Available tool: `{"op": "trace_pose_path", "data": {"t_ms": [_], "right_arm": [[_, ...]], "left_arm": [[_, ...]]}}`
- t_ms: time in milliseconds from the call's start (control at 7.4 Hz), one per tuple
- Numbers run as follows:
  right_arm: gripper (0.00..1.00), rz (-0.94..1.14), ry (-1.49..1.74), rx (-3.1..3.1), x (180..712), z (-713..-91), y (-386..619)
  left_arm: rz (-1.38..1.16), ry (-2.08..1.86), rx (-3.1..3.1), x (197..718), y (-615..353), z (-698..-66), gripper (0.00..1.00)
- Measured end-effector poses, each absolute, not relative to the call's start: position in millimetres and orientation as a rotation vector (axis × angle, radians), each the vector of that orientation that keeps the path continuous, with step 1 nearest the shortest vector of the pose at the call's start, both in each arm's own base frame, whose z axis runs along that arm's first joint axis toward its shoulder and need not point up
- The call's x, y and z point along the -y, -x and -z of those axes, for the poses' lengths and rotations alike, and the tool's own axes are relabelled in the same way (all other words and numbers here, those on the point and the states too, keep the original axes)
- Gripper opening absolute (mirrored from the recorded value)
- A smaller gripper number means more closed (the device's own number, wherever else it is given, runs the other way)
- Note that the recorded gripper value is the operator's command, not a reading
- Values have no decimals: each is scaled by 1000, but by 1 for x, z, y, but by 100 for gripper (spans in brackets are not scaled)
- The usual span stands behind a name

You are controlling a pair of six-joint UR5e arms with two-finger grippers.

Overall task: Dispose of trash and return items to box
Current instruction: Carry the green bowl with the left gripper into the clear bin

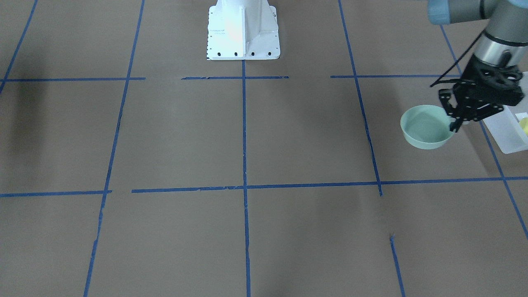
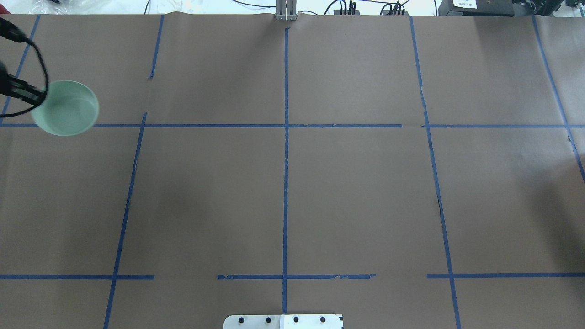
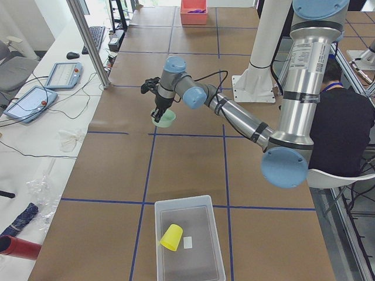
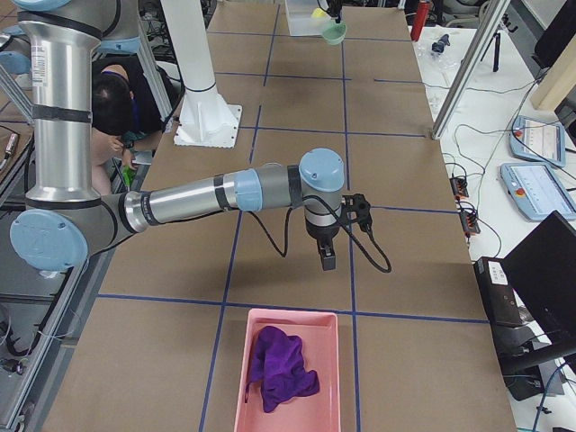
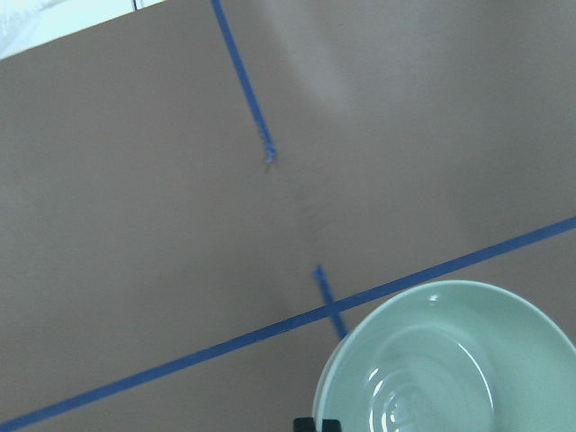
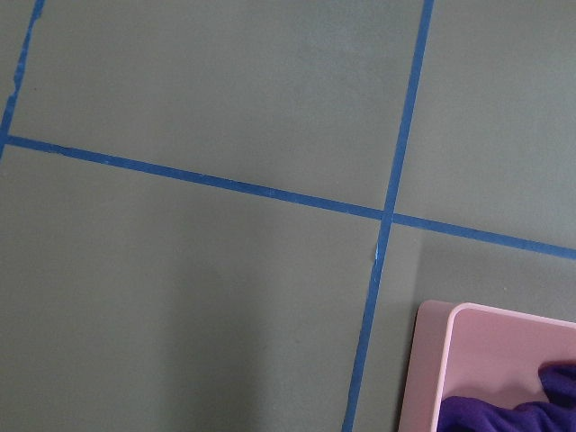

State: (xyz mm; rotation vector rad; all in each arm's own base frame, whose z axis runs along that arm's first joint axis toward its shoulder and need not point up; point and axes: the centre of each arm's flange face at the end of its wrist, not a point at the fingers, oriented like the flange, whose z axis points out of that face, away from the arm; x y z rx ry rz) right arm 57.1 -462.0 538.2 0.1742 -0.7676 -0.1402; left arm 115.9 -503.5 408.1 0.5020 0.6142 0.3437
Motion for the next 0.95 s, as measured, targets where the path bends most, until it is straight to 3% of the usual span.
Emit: {"op": "trace_pose_path", "data": {"t_ms": [270, 541, 946], "right_arm": [[100, 142, -176, 768, 462, -537, -57], [100, 143, -178, 768, 462, -537, -57], [100, 156, -221, 766, 464, -535, -57]], "left_arm": [[-467, -495, -539, 503, 1, -492, 0], [-547, -471, -568, 472, 72, -586, 0], [-518, -496, -644, 400, 90, -689, 0]]}}
